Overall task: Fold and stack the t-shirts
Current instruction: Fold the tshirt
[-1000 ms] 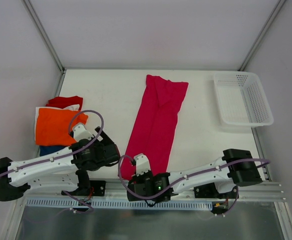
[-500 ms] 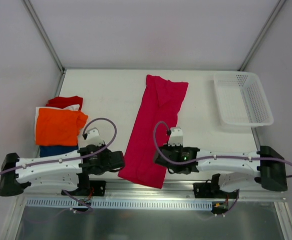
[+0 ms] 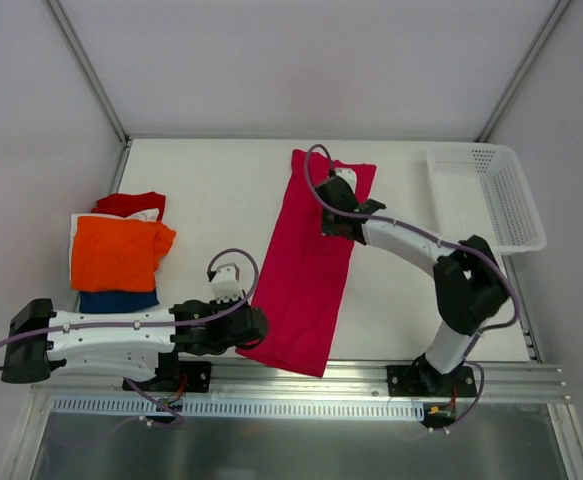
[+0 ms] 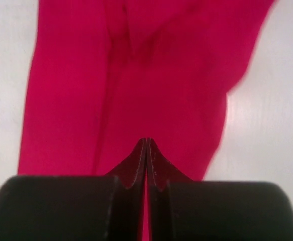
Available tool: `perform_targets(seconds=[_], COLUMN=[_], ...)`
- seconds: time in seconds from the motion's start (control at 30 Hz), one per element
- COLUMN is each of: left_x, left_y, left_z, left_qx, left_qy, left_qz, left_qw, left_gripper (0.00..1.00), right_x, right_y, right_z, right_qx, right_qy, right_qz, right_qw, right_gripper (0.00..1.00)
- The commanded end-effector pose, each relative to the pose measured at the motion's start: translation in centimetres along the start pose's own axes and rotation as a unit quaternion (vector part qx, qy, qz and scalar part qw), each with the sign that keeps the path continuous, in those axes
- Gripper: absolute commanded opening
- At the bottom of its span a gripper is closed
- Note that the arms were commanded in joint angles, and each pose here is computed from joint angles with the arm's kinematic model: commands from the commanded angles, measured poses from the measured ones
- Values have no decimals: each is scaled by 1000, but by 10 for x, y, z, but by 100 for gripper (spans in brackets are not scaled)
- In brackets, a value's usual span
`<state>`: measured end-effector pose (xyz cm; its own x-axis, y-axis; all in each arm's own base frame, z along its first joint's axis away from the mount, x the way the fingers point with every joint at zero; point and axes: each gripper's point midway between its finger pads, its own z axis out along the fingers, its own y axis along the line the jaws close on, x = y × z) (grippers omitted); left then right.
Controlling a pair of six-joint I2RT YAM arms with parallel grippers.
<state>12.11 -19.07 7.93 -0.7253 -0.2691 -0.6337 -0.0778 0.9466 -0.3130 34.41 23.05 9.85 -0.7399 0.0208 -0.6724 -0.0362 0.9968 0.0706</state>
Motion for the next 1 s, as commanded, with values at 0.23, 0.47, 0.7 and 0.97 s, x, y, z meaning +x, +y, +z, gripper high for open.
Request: perform_targets(seconds=[0.23,0.47,0.7,0.97], left_x=[35,61,100,111], left_y=[-23,-28,-46,-64], left_z=[13,28,44,47], left_qx=[17,13,31,56], left_qy=[57,91,150,168], left_qz=[37,50,60,49], left_qw=[998,995,986,983], left_gripper=[0,0,0,0], right_x=[-29,-44,-56,-50], right_y=[20,-3,-9,-2], right_z=[96,110,119,137], right_qx=[-36,-25,-28,-37], right_qy=[79,84,91,108], right_qz=[-23,-4,-4,-5], right_qw=[996,996,995,993], right_gripper=[0,0,0,0])
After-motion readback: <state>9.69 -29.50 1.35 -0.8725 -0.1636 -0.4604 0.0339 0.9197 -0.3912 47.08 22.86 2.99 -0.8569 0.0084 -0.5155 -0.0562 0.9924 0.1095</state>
